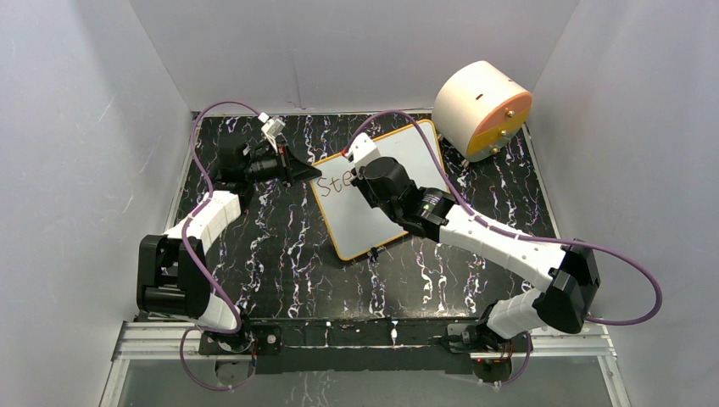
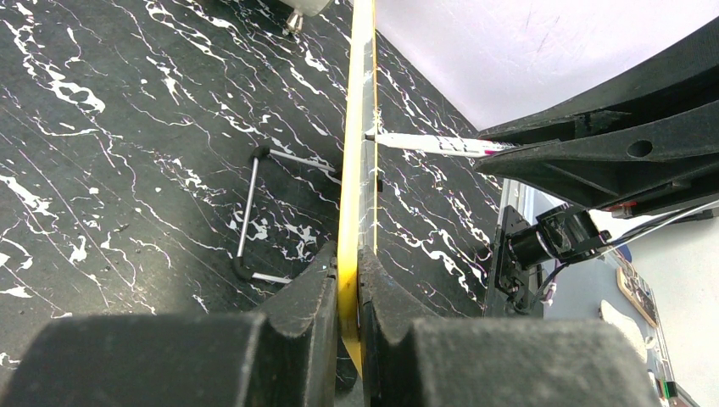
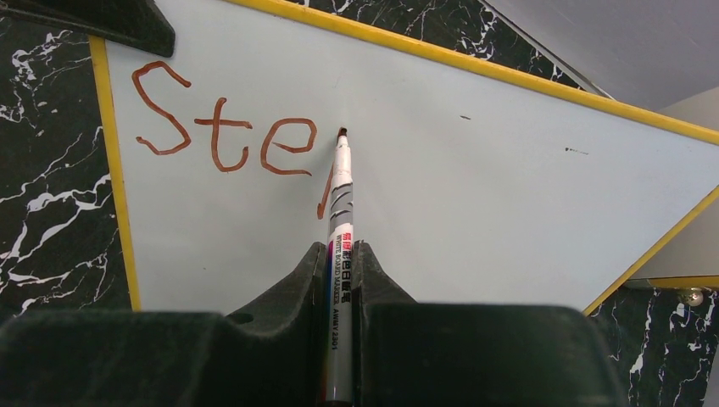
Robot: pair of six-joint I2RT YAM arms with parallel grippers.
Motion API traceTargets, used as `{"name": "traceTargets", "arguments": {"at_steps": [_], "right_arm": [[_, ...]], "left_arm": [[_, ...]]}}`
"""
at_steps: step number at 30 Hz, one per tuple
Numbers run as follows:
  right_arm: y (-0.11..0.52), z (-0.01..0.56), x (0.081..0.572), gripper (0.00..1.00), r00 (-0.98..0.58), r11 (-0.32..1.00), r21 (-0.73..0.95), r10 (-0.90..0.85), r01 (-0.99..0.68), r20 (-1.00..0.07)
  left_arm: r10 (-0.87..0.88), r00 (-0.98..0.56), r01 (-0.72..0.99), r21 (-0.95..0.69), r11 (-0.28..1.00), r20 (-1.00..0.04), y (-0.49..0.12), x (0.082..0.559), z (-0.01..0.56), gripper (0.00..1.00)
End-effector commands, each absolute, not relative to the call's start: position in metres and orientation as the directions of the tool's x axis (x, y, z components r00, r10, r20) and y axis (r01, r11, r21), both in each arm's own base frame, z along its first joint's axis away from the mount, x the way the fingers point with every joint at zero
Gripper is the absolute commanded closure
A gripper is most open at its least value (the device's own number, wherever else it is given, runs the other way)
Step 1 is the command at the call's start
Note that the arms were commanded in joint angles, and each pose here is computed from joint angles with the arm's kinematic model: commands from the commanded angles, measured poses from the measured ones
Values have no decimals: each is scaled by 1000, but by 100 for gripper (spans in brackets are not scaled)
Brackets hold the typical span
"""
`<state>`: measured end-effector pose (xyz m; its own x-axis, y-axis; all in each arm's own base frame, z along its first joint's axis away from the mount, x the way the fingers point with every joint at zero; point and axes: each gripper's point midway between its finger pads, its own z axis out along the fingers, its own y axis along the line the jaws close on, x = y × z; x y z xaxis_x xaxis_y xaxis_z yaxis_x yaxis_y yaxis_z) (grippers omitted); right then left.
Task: Write a sentence on the whiteboard
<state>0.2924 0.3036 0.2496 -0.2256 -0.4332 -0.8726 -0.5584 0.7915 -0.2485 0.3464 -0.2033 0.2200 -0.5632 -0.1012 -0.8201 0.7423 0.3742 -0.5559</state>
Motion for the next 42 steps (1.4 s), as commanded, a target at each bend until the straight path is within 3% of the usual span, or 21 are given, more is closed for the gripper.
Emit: {"name": "traceTargets", "arguments": {"at_steps": [1,26,42], "right_arm": [[308,263,302,100,-198,811,-238,-393,-534,-898],[279,245,303,100,-271,852,-253,-404,-458,-874],[283,228,287,100,-312,819,-211,-423,-533,-851]], "left_arm": [[-39,-674,670,-632,389,-738,-212,332,175,100],[-38,-676,669,-634,388,-736,-212,332,174,100],[-34,-680,665,-636,391,-732,-213,332,172,100]]}}
